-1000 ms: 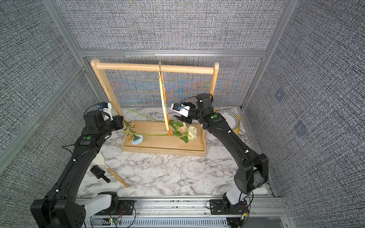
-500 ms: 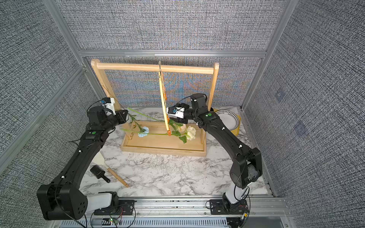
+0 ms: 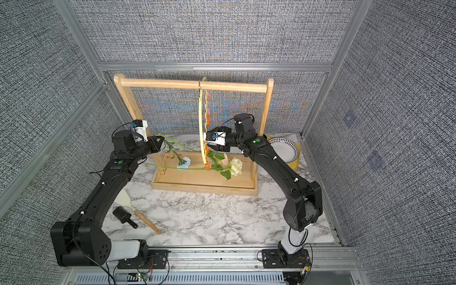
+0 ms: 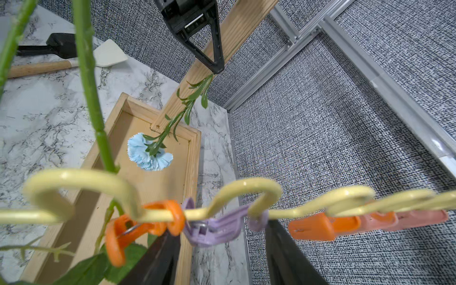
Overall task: Dry the flowers on a clothes hanger
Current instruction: Open the clamp at the hanger.
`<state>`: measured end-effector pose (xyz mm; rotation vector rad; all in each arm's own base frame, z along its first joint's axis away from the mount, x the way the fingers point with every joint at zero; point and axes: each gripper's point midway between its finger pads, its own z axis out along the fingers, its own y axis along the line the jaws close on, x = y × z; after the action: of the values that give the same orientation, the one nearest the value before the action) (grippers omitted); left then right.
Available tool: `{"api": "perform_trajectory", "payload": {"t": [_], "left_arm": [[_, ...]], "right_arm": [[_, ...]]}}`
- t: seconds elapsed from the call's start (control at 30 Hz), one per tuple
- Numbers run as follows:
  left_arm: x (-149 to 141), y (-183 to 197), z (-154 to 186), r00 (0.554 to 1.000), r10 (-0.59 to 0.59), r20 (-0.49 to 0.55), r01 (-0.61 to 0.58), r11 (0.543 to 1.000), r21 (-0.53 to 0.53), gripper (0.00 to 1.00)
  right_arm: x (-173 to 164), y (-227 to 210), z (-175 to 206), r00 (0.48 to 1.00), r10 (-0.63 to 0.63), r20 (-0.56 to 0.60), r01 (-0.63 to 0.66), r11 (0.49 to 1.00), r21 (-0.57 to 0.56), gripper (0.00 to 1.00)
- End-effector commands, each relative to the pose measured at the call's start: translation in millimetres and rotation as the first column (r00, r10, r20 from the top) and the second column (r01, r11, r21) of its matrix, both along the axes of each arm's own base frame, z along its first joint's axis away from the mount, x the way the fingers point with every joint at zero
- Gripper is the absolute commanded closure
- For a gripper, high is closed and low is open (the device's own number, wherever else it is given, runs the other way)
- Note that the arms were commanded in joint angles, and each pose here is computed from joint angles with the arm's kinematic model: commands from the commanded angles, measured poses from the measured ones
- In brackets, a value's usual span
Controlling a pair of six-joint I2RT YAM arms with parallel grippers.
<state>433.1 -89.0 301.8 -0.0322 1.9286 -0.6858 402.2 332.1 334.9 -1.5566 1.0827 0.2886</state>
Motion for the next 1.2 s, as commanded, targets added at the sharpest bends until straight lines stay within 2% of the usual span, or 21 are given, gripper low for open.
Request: {"api": "perform_trajectory", "payload": {"t": [0.0,0.2,0.3,0.43,0.63,0.83,1.17], "left_arm": [[5.0,-4.8,8.6,0.999,-0.028,0.030,0.029,0.999,-0.022,0.98],[12.1,-21.8,14.5,0.992,-0.113,0.054,0.116,0.991,-0.071,0.98],[14.3,-31.5,17.9,0.986,-0.151,0.066,0.156,0.985,-0.077,0.98],[17.9,-35.9,23.1,0.982,-0.164,0.089,0.172,0.981,-0.091,0.98],[18.7,-42.9,28.3,0.975,-0.199,0.101,0.209,0.972,-0.103,0.98],[18.7,-50.0,31.5,0.969,-0.219,0.117,0.232,0.967,-0.107,0.98],[30.4,-65.0,31.5,0.962,-0.240,0.133,0.257,0.957,-0.135,0.98]], "right_arm": [[-1.9,4.5,4.6,0.999,0.013,-0.032,-0.012,1.000,0.029,0.43],[4.3,6.0,1.6,0.998,-0.007,-0.069,0.010,0.999,0.046,0.45],[9.6,7.6,0.2,0.995,-0.028,-0.095,0.034,0.997,0.062,0.49],[14.5,9.1,-0.1,0.991,-0.040,-0.125,0.051,0.995,0.084,0.54],[18.0,10.7,3.9,0.987,-0.050,-0.152,0.068,0.991,0.116,0.54],[20.3,12.0,7.2,0.984,-0.055,-0.170,0.079,0.987,0.136,0.62],[19.2,12.6,5.5,0.978,-0.077,-0.195,0.108,0.982,0.157,0.55]]}}
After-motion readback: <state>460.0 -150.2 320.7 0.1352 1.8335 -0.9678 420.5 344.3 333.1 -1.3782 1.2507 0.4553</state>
